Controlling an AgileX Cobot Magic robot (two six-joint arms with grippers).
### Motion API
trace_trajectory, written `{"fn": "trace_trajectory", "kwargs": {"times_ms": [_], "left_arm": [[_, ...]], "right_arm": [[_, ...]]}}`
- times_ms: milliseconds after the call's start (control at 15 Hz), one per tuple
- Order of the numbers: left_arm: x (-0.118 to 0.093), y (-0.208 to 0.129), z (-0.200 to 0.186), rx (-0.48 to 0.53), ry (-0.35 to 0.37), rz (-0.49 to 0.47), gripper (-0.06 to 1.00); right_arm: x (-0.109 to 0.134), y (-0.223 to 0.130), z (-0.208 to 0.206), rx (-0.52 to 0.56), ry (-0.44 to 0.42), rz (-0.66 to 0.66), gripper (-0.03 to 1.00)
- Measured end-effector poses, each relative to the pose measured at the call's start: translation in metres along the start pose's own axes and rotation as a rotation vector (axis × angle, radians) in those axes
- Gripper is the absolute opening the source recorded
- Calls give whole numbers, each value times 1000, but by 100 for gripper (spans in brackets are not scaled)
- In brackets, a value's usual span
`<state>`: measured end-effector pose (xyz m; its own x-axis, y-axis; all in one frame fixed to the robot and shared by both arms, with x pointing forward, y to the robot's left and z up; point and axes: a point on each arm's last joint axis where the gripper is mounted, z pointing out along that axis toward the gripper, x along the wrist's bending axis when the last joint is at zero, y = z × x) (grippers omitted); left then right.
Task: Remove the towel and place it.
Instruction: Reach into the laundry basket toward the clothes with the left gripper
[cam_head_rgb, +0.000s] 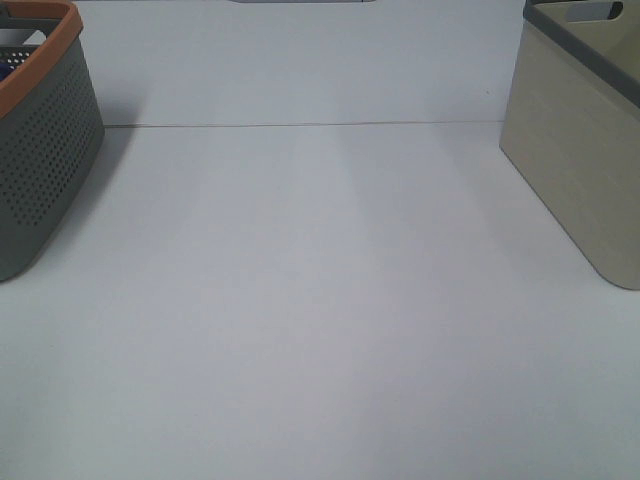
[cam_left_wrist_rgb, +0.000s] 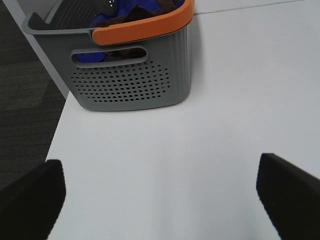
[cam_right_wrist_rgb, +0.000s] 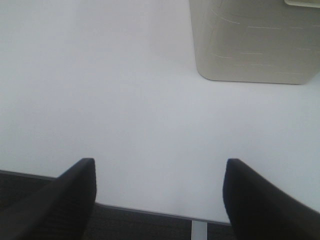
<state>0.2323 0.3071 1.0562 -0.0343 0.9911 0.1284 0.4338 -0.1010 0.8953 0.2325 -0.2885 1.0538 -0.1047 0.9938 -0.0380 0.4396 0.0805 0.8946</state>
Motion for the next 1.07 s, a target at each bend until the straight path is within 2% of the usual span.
{"fn": "trace_trajectory", "kwargs": {"times_ms": [1067], "left_arm": [[-1, 0, 0, 0, -11, -10, 99]], "right_arm": [[0, 0, 0, 0, 0, 0, 63]]}}
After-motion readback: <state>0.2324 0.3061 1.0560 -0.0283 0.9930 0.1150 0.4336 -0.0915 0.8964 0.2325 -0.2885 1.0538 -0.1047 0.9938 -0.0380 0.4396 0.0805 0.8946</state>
